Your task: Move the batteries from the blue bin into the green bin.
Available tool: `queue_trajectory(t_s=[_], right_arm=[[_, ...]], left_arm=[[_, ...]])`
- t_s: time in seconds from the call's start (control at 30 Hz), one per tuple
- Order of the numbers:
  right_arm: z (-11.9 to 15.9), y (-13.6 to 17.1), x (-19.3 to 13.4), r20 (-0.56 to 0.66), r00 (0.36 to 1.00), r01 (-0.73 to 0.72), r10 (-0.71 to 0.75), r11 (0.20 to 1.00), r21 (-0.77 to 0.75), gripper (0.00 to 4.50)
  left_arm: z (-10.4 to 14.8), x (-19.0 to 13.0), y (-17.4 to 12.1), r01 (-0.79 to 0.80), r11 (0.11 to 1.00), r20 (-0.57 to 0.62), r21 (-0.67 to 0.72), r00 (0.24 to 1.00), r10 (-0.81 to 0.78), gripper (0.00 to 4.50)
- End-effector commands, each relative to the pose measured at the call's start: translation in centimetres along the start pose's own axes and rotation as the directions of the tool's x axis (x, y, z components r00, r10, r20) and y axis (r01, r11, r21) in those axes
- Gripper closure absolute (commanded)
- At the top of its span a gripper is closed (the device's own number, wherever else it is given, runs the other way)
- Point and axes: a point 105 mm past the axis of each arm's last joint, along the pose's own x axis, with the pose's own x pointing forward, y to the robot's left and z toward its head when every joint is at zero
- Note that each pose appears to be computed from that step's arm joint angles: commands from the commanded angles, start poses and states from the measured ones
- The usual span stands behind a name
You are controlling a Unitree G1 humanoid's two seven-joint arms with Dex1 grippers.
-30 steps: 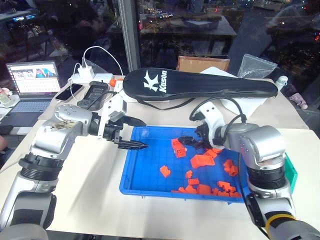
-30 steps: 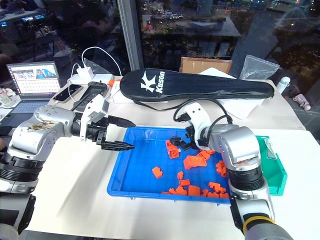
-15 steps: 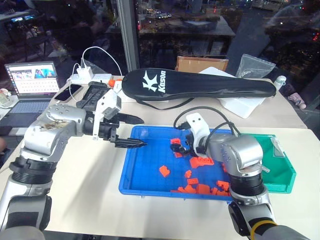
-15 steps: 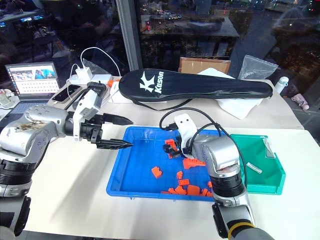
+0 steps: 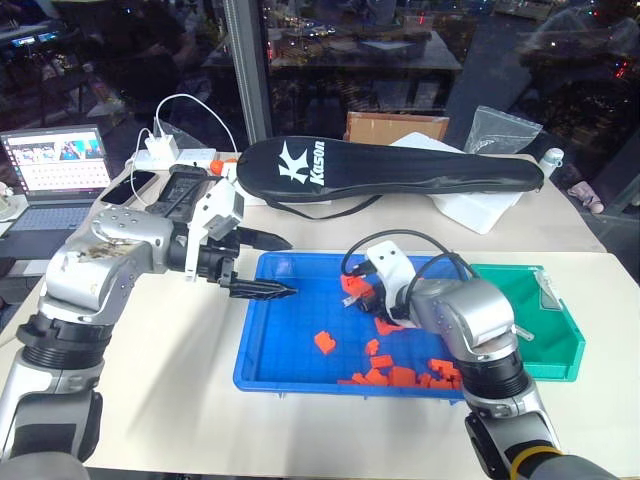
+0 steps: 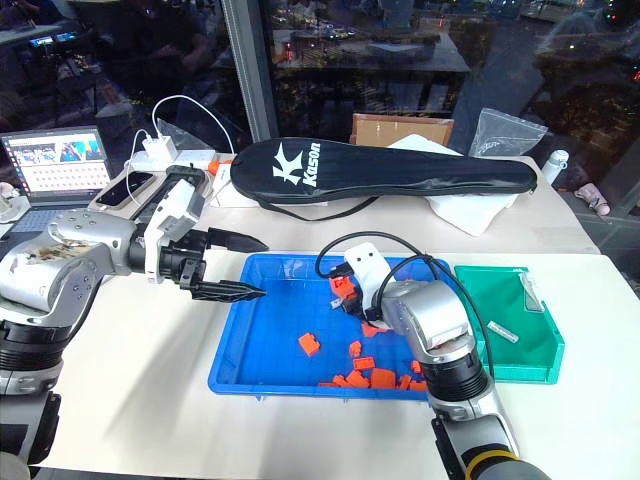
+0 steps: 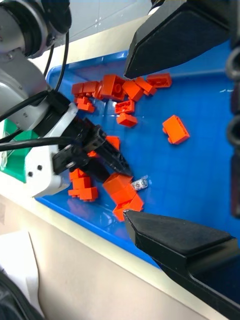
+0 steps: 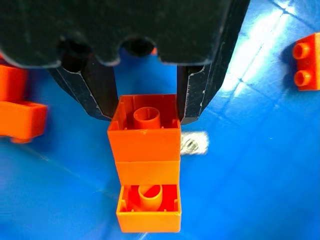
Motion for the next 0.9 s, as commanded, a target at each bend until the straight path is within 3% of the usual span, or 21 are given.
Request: queue_trajectory(t_s=[0.03, 0.17, 0.23, 0.43, 0.5, 0.67, 0.9], right_arm=[[2.5, -0.9, -2.6, 0.111, 0.994, -0.001, 0.007, 0.998, -0.056, 3.07], [1.1, -1.6, -4.4, 0.072, 0.997, -0.017, 0.03, 0.984, -0.175, 3.07], [0.1, -3.1, -4.9, 0.057, 0.998, 0.038, -0.026, 0.972, -0.233, 3.07], [-1.8, -4.9, -5.6, 0.004, 0.999, 0.05, -0.05, 0.964, -0.261, 3.07], [-1.9, -4.8, -5.6, 0.003, 0.999, 0.042, -0.043, 0.963, -0.265, 2.05], [1.2, -2.7, -5.4, 0.145, 0.988, -0.001, 0.045, 0.957, -0.291, 0.43], [1.8, 0.6, -2.9, 0.144, 0.972, -0.137, 0.188, 0.942, -0.305, 0.43]], left_arm=[[0.2, -0.3, -0.1, 0.004, 0.999, -0.014, 0.032, 1.0, -0.004, 0.0], [0.0, -0.2, -0.2, 0.011, 0.999, -0.019, 0.035, 1.0, -0.011, 0.0], [0.0, -0.1, -0.6, 0.042, 0.999, -0.019, 0.029, 0.999, -0.042, 0.0], [-0.1, 0.3, -0.5, 0.057, 0.998, -0.02, 0.03, 0.998, -0.057, 0.0], [-0.1, 0.3, -0.5, 0.061, 0.998, -0.024, 0.032, 0.998, -0.06, 0.0], [-0.7, 0.2, -0.3, 0.049, 0.998, -0.064, 0.039, 0.997, -0.047, 0.0], [-2.2, 0.0, -0.4, 0.028, 0.998, -0.147, 0.061, 0.989, -0.018, 0.0]])
